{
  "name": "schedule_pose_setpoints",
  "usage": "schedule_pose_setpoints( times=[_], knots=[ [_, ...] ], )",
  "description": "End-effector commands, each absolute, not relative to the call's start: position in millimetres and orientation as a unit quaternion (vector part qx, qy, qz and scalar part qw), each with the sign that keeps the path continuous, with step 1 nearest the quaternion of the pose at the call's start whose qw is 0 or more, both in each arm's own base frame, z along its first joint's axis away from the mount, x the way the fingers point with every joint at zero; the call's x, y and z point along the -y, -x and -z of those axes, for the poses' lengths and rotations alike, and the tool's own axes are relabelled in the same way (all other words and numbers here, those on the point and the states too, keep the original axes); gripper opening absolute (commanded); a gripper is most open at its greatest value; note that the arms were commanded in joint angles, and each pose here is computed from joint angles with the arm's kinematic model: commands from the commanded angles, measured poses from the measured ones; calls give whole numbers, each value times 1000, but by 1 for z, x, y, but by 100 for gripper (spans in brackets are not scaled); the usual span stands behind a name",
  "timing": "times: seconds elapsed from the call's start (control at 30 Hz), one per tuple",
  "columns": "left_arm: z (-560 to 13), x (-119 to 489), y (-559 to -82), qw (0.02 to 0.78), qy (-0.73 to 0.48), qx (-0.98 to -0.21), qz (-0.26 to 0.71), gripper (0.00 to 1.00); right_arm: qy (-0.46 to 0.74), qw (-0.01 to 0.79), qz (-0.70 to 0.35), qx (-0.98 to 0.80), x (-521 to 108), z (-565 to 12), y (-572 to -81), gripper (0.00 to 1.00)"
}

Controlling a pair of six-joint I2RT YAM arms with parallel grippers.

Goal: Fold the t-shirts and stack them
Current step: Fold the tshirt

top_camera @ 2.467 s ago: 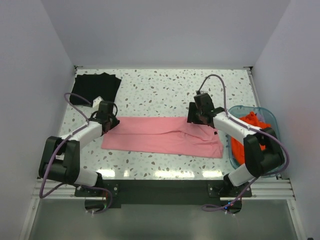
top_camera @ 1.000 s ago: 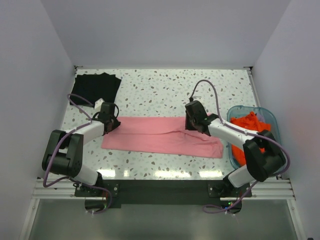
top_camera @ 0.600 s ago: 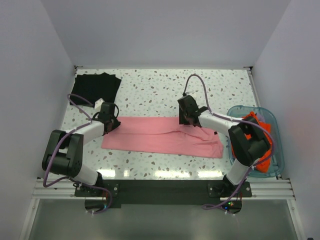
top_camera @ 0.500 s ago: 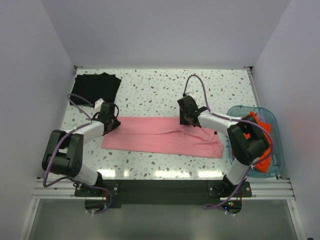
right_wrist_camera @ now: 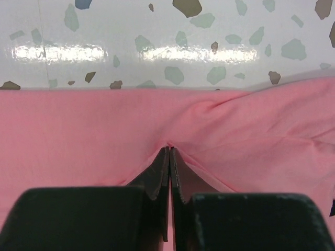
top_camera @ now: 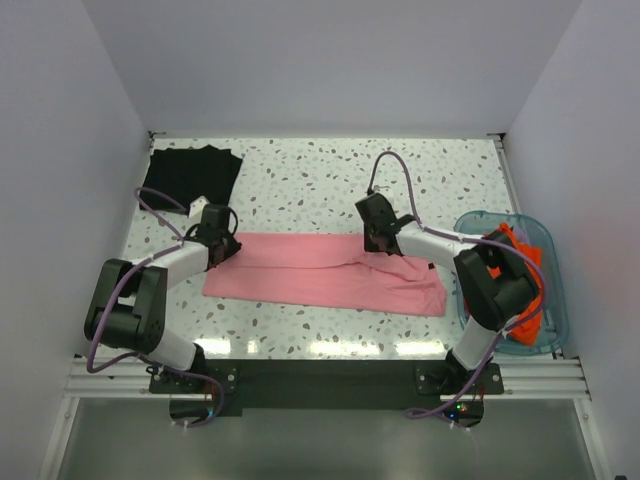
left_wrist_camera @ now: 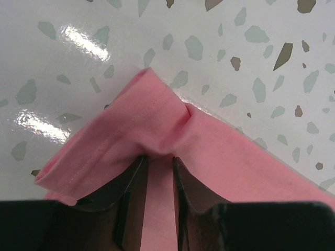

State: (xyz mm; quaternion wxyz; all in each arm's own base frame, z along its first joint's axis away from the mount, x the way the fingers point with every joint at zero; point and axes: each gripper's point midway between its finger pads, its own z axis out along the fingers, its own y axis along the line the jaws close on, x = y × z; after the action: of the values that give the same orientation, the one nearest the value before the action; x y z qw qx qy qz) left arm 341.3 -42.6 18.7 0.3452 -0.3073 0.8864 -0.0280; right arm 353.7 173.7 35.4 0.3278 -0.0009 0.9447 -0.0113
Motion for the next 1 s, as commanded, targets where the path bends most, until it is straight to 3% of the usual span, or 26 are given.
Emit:
schedule_pose_setpoints(
  times=[0.0,0.5,0.8,0.97],
  knots=[
    [-15,44,-343,346,305,-887,32,30,-22,361,3,-932,-171,-57,-357,0],
    [-15,43,-341,346,307,-886,31,30,-38,389,-45,-919,-168,-99,-327,0],
    [-13,45,-340,343,309,-886,38,30,-39,387,-64,-919,-167,-90,-295,0],
    [-12,46,-340,341,308,-887,42,30,-21,406,-35,-913,-172,-99,-321,28]
  ],
)
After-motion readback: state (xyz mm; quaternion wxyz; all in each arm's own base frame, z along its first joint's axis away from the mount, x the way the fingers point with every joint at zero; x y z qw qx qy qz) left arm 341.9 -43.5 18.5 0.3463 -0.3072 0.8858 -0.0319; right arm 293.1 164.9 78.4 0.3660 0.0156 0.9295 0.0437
